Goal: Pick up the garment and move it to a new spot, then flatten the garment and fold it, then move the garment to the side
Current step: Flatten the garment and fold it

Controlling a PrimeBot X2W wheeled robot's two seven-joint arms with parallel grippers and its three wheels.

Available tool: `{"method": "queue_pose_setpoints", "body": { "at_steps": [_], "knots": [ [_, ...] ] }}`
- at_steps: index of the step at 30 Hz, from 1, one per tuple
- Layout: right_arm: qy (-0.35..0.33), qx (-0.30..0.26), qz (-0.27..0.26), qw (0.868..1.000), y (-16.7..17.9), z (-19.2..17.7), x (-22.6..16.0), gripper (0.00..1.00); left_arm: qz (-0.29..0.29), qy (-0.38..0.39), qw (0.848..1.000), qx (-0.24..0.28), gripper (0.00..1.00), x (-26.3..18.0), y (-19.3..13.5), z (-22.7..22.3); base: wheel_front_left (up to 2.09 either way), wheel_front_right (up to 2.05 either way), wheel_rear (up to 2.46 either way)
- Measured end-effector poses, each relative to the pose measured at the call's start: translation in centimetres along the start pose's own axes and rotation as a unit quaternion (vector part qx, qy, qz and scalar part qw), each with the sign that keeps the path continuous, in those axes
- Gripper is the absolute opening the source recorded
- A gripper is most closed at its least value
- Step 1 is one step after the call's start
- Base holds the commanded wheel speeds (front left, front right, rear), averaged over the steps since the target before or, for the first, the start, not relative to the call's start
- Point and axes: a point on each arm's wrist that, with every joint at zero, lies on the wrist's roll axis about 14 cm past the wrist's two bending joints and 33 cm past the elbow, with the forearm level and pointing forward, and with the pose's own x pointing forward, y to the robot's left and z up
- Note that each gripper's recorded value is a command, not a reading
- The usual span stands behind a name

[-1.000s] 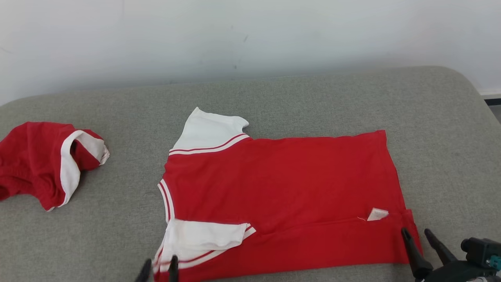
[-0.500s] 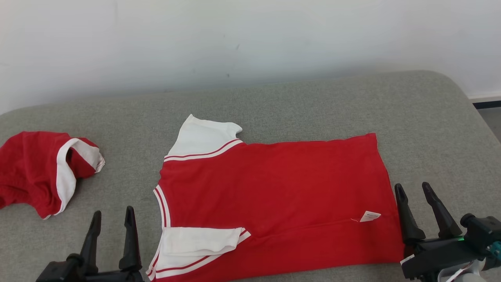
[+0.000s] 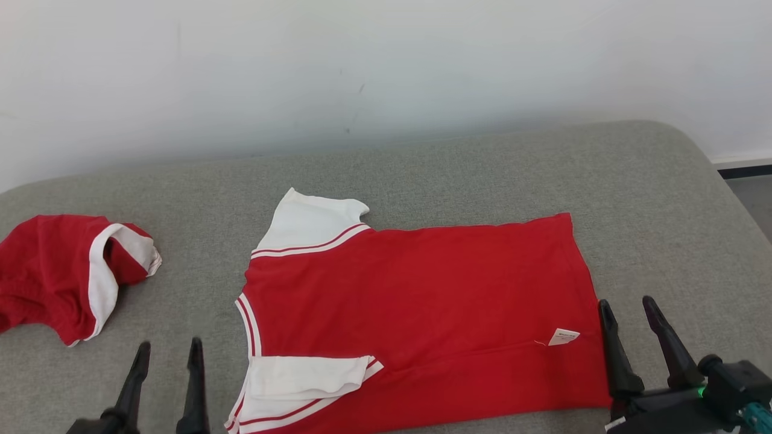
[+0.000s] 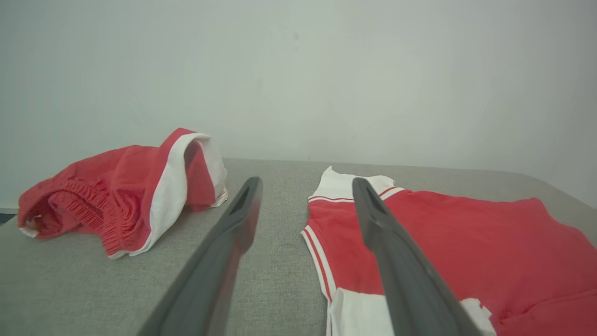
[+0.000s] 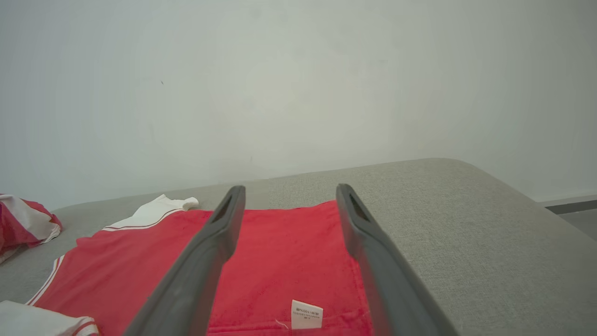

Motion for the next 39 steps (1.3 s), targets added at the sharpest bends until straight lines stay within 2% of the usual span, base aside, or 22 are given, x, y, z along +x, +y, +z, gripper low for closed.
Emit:
{"method": "queue_pose_setpoints", "body": {
  "at_steps": [8, 19, 25, 30, 33, 39],
  "knots": [
    [0.021, 0.008, -0.006, 1.000, 0.1, -1.5, -1.5, 1.00, 0.030, 0.018, 0.999, 0.003, 1.00, -2.0, 1.9, -0.9, 0.00, 0.00, 0.00],
    [0.031, 0.004, 0.012, 0.999, 1.2, -2.1, -1.7, 1.00, 0.033, 0.019, 0.999, -0.006, 1.00, -2.4, 1.6, -1.0, 0.00, 0.00, 0.00],
    [0.032, 0.005, 0.004, 0.999, 0.8, -2.1, -1.7, 1.00, 0.027, 0.025, 0.999, -0.009, 1.00, -2.1, 1.3, -1.4, 0.00, 0.00, 0.00],
    [0.025, 0.002, -0.005, 1.000, -0.7, -1.5, -0.2, 1.00, 0.000, 0.002, 1.000, -0.004, 1.00, 0.8, 0.2, -0.3, 0.00, 0.00, 0.00],
    [0.024, 0.020, -0.018, 0.999, -1.9, -1.2, 1.3, 1.00, -0.026, -0.013, 1.000, 0.010, 1.00, 3.5, -0.3, 0.6, 0.00, 0.00, 0.00],
    [0.064, -0.008, -0.014, 0.998, -4.2, -1.1, 5.6, 1.00, -0.080, -0.007, 0.997, 0.023, 1.00, 10.6, -1.9, 2.1, 0.00, 0.00, 0.00]
  ]
}}
